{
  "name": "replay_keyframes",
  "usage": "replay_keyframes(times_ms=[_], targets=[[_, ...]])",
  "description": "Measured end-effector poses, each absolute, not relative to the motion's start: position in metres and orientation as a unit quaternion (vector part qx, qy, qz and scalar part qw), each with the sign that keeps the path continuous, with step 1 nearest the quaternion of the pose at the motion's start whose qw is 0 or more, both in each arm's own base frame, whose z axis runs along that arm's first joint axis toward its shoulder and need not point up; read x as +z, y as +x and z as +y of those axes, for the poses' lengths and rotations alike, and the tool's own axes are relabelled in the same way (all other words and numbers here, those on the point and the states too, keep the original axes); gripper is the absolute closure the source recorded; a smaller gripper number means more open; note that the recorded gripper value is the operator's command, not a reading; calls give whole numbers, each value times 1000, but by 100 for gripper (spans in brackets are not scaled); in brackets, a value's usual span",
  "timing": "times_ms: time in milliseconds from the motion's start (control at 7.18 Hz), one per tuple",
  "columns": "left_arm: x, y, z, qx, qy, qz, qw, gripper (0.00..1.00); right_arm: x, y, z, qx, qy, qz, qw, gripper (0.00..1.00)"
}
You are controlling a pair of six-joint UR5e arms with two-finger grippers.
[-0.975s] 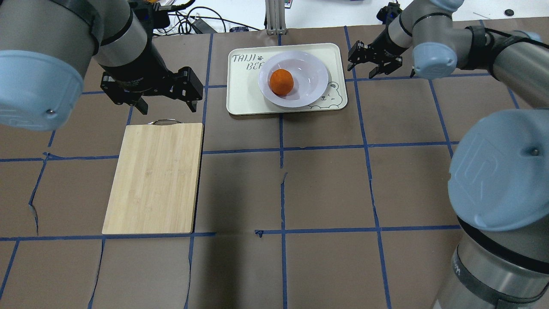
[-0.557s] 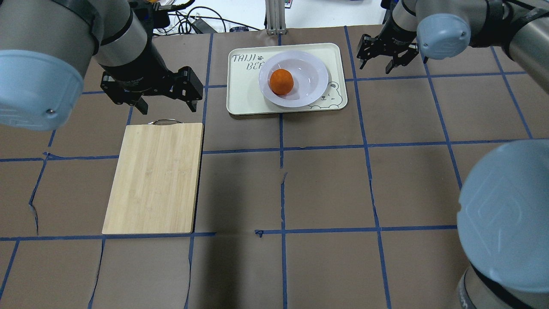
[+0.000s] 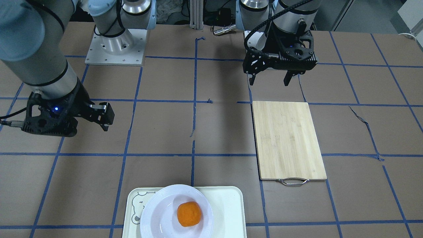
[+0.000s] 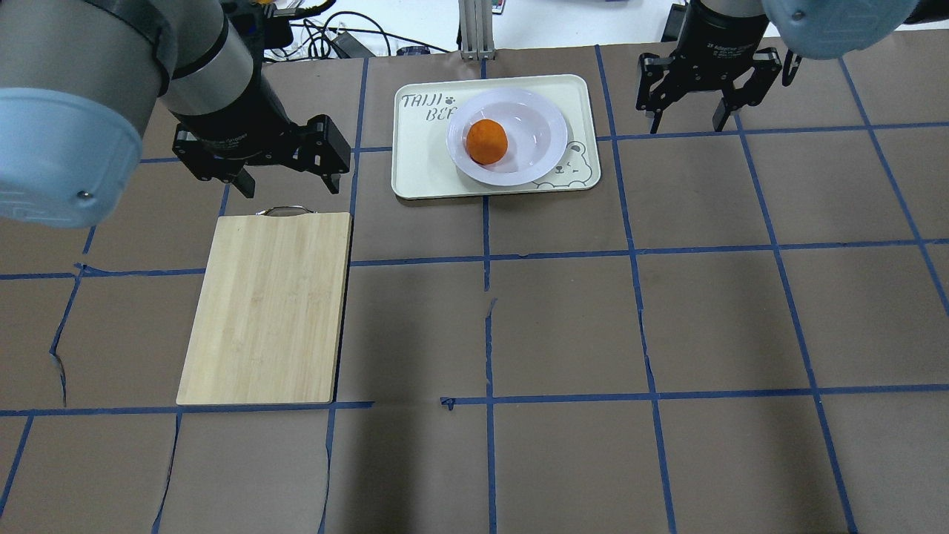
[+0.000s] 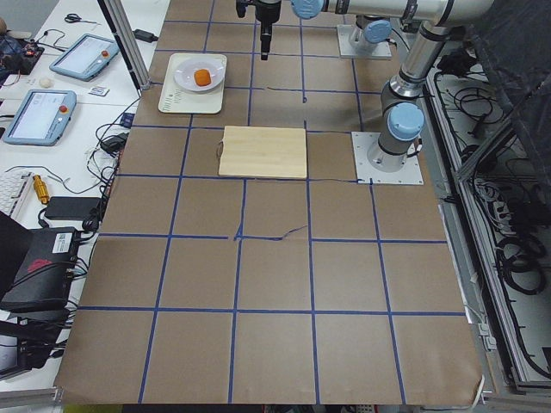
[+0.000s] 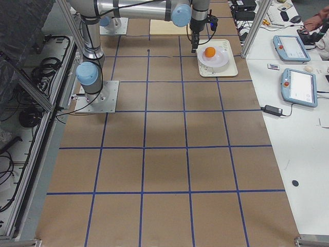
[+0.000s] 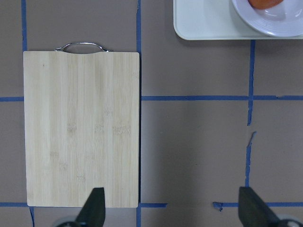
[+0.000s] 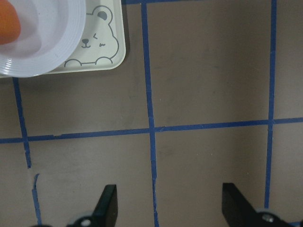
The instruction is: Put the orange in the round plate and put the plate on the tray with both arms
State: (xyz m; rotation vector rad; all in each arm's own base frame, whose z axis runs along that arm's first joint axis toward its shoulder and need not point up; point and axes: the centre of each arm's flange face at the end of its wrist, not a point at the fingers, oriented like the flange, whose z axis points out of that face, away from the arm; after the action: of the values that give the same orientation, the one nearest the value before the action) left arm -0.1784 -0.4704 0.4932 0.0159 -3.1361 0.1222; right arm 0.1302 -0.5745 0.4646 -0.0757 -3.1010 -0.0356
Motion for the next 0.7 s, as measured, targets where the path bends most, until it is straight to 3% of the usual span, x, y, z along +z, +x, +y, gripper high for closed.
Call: replay_keyframes(times_ms=[697], targets=[[494, -178, -470, 39, 5, -999, 2, 0, 500, 137, -543, 1, -16, -1000, 14, 19]])
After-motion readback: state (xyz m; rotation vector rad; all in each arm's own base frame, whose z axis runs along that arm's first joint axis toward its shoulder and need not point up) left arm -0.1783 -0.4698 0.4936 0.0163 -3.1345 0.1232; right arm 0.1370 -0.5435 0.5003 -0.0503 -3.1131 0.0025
